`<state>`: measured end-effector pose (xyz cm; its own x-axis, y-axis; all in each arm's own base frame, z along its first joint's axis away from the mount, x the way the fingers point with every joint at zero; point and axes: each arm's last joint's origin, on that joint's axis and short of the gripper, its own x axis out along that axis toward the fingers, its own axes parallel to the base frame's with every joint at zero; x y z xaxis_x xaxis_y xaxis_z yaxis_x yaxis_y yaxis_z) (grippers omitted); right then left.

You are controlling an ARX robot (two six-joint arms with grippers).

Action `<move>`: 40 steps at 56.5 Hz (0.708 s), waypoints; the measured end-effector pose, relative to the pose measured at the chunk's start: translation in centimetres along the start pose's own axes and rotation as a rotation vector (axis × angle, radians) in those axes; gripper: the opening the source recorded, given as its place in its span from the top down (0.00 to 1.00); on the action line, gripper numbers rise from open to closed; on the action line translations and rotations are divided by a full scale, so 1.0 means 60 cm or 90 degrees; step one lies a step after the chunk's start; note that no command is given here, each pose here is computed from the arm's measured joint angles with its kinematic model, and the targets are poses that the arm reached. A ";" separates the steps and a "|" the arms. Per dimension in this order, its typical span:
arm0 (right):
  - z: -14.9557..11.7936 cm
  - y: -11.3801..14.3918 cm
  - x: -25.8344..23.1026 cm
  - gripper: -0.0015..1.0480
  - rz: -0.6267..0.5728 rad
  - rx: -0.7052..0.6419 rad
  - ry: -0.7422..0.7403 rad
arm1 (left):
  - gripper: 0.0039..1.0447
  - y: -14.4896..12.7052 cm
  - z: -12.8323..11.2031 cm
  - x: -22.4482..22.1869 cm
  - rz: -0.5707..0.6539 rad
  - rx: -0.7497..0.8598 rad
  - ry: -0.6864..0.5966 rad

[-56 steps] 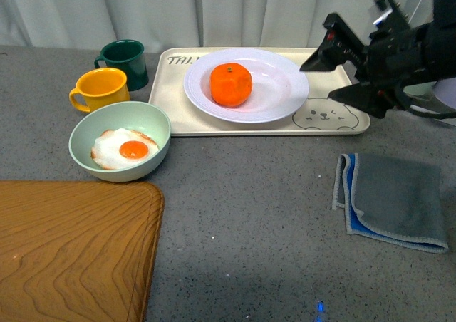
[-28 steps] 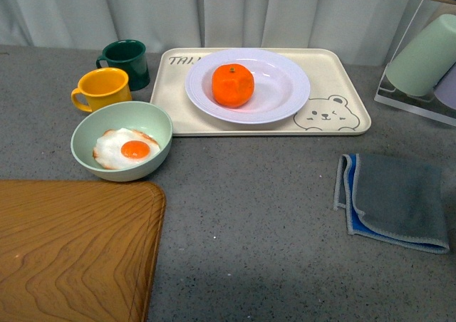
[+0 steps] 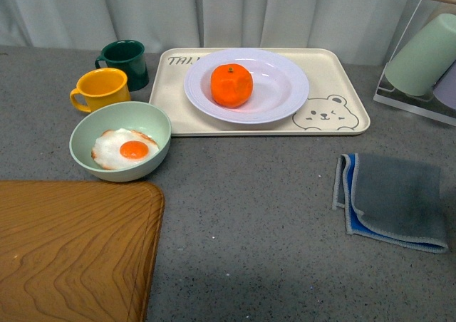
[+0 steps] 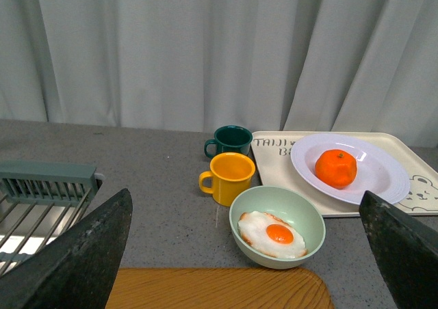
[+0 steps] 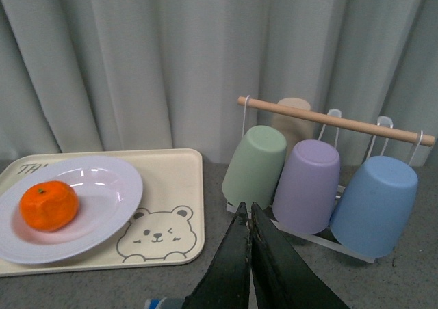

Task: Place orange and plate with both arms

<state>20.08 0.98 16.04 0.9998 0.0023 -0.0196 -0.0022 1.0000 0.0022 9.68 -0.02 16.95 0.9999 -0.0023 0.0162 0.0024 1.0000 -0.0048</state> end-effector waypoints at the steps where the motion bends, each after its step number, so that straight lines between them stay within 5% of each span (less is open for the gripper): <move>1: 0.000 -0.002 -0.002 0.99 -0.001 0.000 0.000 | 0.06 0.000 0.000 0.000 0.000 0.000 0.000; 40: 0.001 -0.016 -0.100 0.99 -0.001 0.001 0.000 | 0.06 0.000 0.000 0.000 0.000 0.000 0.000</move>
<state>14.07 0.03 16.22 0.9998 0.0008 -0.0189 -0.0007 1.0000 0.0032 9.68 -0.02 16.95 0.9999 -0.0023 0.0166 0.0024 1.0000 -0.0048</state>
